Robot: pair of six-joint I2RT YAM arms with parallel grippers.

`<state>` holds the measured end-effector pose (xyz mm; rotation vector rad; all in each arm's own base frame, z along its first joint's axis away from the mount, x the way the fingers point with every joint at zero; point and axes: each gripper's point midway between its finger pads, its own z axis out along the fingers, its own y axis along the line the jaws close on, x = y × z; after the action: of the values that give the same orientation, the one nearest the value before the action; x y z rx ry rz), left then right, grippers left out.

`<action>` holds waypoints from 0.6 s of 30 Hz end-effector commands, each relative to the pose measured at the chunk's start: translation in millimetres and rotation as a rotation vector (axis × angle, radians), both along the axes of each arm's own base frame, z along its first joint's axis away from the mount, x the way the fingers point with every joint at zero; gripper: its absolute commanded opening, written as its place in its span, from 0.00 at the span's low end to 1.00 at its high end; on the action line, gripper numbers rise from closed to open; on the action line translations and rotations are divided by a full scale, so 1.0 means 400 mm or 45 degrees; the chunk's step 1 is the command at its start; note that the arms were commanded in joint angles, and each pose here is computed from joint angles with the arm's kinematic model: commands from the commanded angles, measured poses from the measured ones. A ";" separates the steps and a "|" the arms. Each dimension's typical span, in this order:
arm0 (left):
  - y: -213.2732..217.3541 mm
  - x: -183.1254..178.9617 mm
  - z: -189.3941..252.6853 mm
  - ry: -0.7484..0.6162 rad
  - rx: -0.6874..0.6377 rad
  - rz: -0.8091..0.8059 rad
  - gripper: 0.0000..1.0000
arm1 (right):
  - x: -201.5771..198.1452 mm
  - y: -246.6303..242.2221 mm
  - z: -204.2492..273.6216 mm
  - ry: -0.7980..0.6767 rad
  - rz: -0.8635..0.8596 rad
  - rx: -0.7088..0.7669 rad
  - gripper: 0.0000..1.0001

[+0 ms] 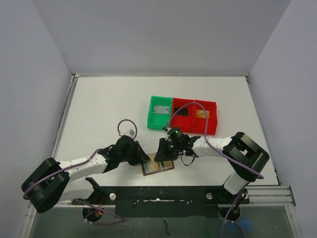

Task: Take the credit cards out of the card holder

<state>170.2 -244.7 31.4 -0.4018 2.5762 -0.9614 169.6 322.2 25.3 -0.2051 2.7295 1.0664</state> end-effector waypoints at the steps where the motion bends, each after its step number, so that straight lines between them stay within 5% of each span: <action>1: -0.004 0.008 0.001 -0.015 0.049 -0.039 0.24 | 0.001 0.023 0.016 -0.020 0.008 0.070 0.21; 9: 0.014 0.006 -0.018 -0.006 0.116 -0.039 0.21 | 0.015 0.012 0.038 -0.032 -0.021 0.134 0.00; 18: 0.039 -0.001 -0.053 0.024 0.215 -0.050 0.19 | 0.028 -0.040 0.053 -0.030 -0.083 0.196 0.00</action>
<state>173.8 -244.8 26.0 -0.3426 2.6136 -0.8907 172.6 304.1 24.3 -0.1017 2.6985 1.1455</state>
